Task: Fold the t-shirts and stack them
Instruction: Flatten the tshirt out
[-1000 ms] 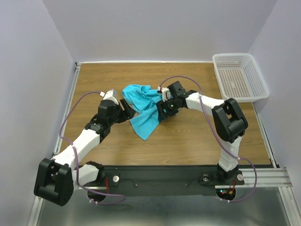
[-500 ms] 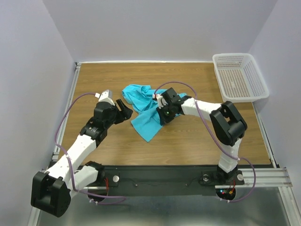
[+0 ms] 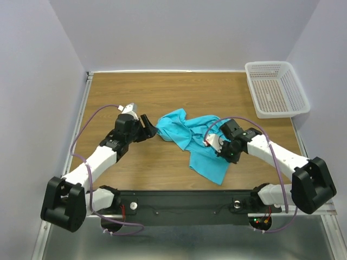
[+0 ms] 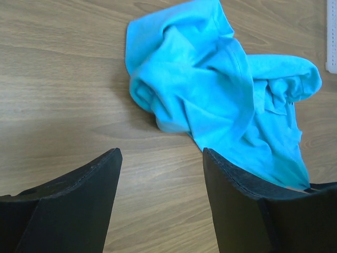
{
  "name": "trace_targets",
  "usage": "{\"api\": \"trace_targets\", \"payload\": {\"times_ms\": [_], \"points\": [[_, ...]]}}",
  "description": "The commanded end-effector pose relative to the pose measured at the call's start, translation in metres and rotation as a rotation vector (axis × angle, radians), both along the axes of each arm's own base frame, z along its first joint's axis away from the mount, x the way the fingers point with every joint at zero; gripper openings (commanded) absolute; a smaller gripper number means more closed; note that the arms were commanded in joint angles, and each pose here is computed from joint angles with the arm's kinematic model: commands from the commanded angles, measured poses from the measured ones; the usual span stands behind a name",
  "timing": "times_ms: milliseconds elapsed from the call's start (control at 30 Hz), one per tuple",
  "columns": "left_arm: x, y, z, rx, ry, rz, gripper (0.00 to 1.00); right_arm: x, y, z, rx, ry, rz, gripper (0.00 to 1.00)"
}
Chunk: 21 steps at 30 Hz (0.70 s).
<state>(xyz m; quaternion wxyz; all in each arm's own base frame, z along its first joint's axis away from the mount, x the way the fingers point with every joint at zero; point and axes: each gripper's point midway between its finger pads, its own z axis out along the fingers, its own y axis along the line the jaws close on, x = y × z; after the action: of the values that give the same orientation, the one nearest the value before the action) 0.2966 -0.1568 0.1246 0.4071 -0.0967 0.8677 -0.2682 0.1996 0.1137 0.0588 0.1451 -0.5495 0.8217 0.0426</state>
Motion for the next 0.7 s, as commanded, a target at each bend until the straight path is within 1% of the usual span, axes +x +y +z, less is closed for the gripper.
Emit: {"api": "trace_targets", "payload": {"times_ms": [0, 33, 100, 133, 167, 200, 233, 367, 467, 500, 667], "points": [[0.021, -0.025, 0.032, -0.051, -0.099, -0.092, 0.74, -0.010, -0.043, -0.010, -0.130, 0.028, 0.018, 0.01], [0.021, -0.033, 0.018, -0.028, -0.066, -0.127, 0.74, -0.008, -0.052, -0.011, -0.142, 0.030, -0.004, 0.04], [0.026, -0.048, 0.019, -0.014, -0.066, -0.177, 0.74, -0.002, -0.054, -0.006, -0.122, 0.013, -0.035, 0.08], [0.028, -0.055, 0.007, 0.011, -0.040, -0.202, 0.74, 0.007, -0.053, 0.004, -0.087, -0.011, -0.064, 0.22], [0.031, -0.067, 0.012, 0.038, -0.065, -0.240, 0.74, 0.012, -0.050, 0.010, -0.062, -0.025, -0.074, 0.33], [0.032, -0.073, 0.009, 0.062, -0.069, -0.266, 0.74, 0.017, -0.046, 0.019, -0.031, -0.046, -0.096, 0.45], [0.037, -0.073, -0.003, 0.119, -0.062, -0.268, 0.74, 0.025, -0.037, 0.033, 0.024, -0.072, -0.099, 0.63], [0.044, -0.091, -0.003, 0.217, -0.117, -0.346, 0.75, 0.033, -0.013, 0.057, 0.155, -0.087, -0.101, 0.72], [0.046, -0.102, 0.005, 0.296, -0.201, -0.435, 0.76, 0.043, -0.001, 0.070, 0.222, -0.096, -0.110, 0.73], [0.045, -0.108, 0.009, 0.328, -0.249, -0.496, 0.77, 0.049, 0.003, 0.073, 0.249, -0.107, -0.121, 0.73], [0.042, -0.130, 0.019, 0.398, -0.412, -0.686, 0.78, 0.073, 0.012, 0.076, 0.369, -0.104, -0.196, 0.73]]}}
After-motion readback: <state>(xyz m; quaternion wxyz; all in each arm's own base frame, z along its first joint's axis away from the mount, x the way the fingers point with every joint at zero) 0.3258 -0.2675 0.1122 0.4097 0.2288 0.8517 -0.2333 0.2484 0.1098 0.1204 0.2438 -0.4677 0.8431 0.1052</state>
